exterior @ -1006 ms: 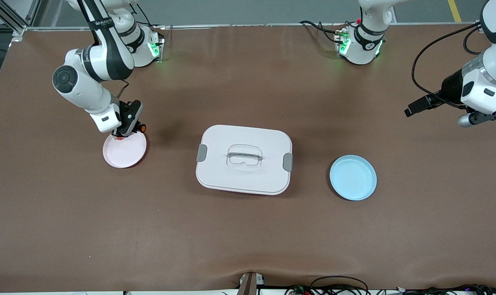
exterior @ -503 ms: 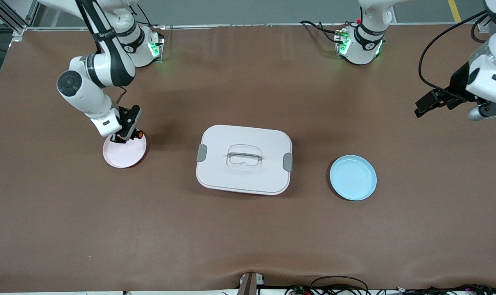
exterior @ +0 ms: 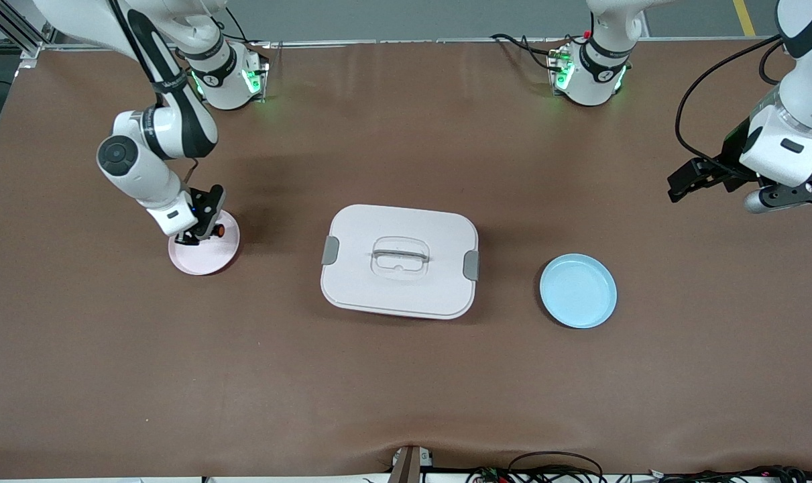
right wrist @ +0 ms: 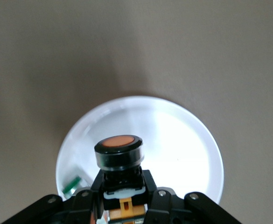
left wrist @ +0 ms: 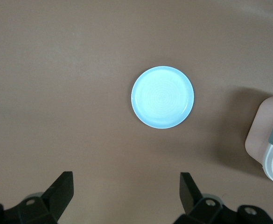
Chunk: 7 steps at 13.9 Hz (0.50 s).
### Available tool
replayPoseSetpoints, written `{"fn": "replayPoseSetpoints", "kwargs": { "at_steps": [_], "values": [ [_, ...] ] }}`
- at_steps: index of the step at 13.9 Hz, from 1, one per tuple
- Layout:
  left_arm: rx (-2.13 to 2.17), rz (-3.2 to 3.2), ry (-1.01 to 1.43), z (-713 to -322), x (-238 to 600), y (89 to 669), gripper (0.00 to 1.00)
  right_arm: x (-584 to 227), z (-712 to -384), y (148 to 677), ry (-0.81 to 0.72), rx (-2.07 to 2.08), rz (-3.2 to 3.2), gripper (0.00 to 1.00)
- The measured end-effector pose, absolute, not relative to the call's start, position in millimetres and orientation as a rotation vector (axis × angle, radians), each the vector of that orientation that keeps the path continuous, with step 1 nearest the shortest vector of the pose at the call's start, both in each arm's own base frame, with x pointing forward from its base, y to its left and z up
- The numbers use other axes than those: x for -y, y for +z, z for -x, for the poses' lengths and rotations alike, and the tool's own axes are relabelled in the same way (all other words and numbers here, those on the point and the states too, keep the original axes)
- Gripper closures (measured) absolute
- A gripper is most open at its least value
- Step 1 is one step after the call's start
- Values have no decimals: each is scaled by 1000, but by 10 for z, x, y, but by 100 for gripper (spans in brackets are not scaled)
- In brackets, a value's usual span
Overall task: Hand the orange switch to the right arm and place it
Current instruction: 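Lower the switch onto the white plate with the right gripper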
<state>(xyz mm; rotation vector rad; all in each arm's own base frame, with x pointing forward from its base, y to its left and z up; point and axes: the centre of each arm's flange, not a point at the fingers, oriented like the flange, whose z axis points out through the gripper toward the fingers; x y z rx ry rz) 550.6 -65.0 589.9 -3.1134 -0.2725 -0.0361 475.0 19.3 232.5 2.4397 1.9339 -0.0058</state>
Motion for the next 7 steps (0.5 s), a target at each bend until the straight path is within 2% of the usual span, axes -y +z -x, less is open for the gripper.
{"fn": "replayPoseSetpoints", "kwargs": {
  "at_steps": [7],
  "values": [
    [239,3118,-13,-5540,641,5832,0,-113,-4864,2069,18,-1947,-2418,65]
  ]
}}
